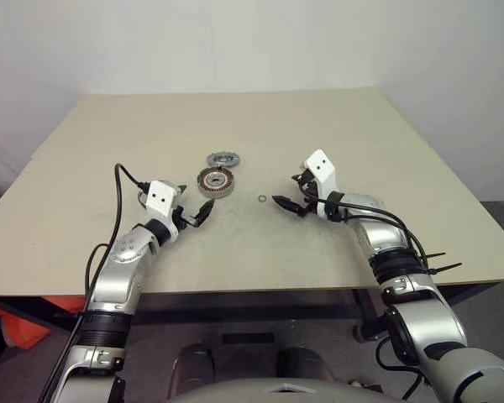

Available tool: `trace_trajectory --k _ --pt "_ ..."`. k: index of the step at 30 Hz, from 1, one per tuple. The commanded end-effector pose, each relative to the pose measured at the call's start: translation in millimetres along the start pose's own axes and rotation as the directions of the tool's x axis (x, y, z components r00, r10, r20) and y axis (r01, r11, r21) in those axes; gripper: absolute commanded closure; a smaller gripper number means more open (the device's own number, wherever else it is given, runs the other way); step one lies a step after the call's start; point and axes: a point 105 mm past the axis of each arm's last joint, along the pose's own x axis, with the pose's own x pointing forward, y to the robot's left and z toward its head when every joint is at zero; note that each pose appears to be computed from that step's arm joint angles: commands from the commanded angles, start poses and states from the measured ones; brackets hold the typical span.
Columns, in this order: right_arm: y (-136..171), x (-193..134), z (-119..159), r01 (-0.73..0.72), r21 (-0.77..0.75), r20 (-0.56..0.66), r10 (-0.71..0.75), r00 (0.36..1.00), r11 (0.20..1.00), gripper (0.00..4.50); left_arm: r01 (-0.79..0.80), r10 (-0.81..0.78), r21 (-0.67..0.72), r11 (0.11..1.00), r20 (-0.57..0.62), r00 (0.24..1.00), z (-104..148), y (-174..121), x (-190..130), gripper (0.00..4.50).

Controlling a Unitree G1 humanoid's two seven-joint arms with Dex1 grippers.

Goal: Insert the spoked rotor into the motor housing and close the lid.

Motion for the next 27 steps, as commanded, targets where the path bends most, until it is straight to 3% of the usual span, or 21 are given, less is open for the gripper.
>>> trace_trajectory --k 1,27 --pt "-1.6 1.1 17.1 0.008 -0.036 0.052 -0.006 0.999 0.999 0.05 0.010 -0.012 0.038 0.999 0.059 0.998 19.3 0.3 3.2 0.02" --pt "3.1 6.0 14.7 0.000 -0.037 0.045 0.002 0.999 0.999 0.05 0.010 -0.012 0.037 0.999 0.061 0.998 18.9 -0.7 3.2 0.02"
